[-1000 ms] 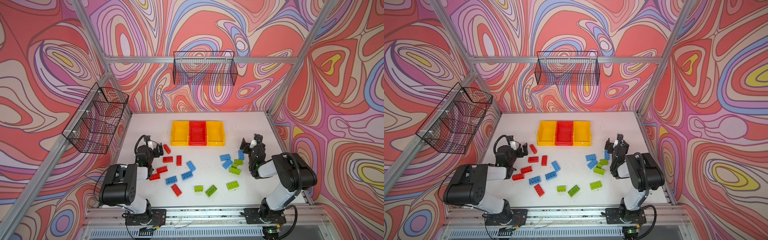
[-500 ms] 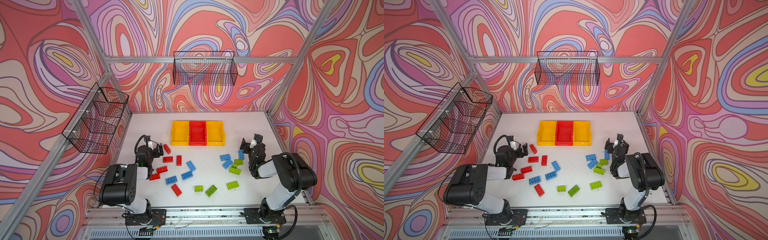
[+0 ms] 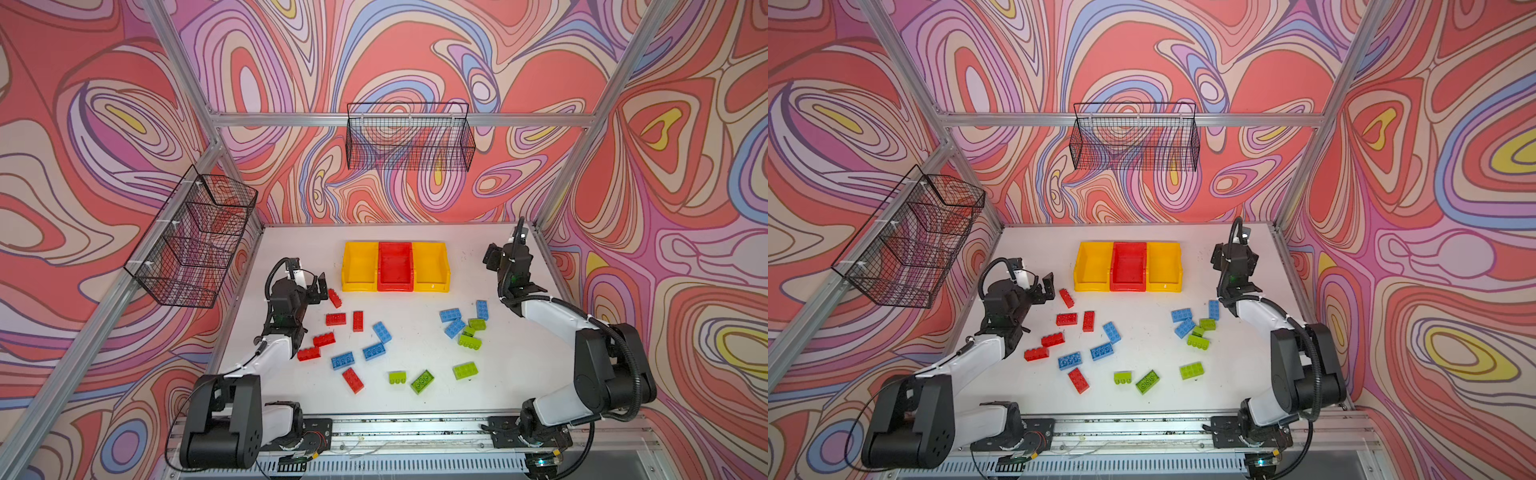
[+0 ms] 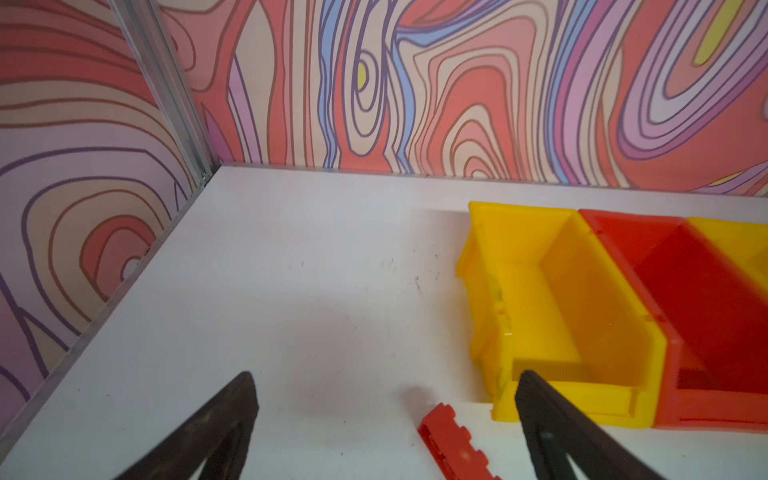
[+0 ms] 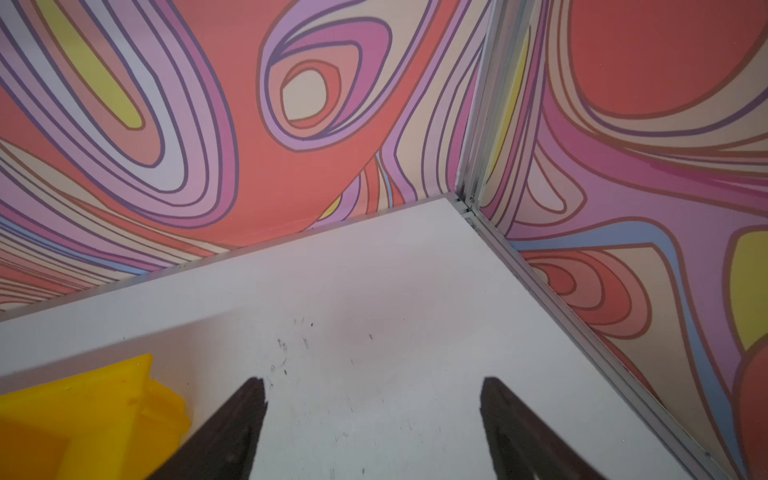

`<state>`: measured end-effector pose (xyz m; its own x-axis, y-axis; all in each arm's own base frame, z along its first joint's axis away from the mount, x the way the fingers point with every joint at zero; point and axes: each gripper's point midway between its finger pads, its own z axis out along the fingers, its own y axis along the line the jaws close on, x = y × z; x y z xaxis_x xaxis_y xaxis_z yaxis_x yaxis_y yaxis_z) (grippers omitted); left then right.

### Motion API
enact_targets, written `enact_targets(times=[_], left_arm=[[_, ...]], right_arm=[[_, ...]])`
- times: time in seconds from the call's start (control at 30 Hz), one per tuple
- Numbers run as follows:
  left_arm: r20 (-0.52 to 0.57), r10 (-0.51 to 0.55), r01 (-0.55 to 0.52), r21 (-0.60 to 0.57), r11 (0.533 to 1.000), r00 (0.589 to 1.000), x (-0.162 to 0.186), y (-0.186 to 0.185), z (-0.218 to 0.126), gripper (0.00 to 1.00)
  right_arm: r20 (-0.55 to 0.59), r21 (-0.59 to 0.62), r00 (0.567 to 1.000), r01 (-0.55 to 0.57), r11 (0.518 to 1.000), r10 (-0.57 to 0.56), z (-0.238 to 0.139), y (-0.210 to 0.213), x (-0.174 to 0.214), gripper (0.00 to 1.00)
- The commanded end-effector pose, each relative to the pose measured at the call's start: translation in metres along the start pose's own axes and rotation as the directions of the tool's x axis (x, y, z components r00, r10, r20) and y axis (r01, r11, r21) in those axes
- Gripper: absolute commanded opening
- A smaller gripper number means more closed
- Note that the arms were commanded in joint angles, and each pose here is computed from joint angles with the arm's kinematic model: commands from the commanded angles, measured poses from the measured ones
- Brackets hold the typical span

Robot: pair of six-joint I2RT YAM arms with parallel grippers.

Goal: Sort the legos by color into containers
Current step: 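Grasp a blue brick with the right gripper while the left arm reaches forward, then carry the blue brick to the yellow bin nearest the right arm and release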

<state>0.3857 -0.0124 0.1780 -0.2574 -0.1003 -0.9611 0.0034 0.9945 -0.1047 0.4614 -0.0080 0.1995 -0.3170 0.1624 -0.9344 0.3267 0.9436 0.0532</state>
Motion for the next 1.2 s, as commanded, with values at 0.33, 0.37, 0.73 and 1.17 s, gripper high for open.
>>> enact_targets(times=[0.33,0.37,0.73,1.17], left_arm=[[-0.090,0.065,-0.027,0.377,0.926,0.994,0.026,-0.149,-0.073,1.00],[-0.089,0.067,-0.027,0.397,0.917,0.994,0.026,-0.155,-0.078,1.00],[-0.198,0.002,0.096,0.486,0.869,0.980,0.047,-0.184,-0.104,1.00],[-0.246,0.073,0.063,0.505,0.861,0.967,0.070,-0.199,-0.113,1.00]], right_arm=[[-0.543,-0.098,0.840,-0.058,0.993,-0.004,-0.053,0.000,0.139,0.72],[-0.552,-0.104,0.834,-0.065,0.993,-0.003,-0.054,0.001,0.142,0.72],[-0.653,-0.121,0.758,-0.102,0.987,-0.002,-0.056,0.008,0.191,0.65],[-0.706,-0.082,0.708,-0.041,0.996,-0.029,-0.052,0.011,0.222,0.26]])
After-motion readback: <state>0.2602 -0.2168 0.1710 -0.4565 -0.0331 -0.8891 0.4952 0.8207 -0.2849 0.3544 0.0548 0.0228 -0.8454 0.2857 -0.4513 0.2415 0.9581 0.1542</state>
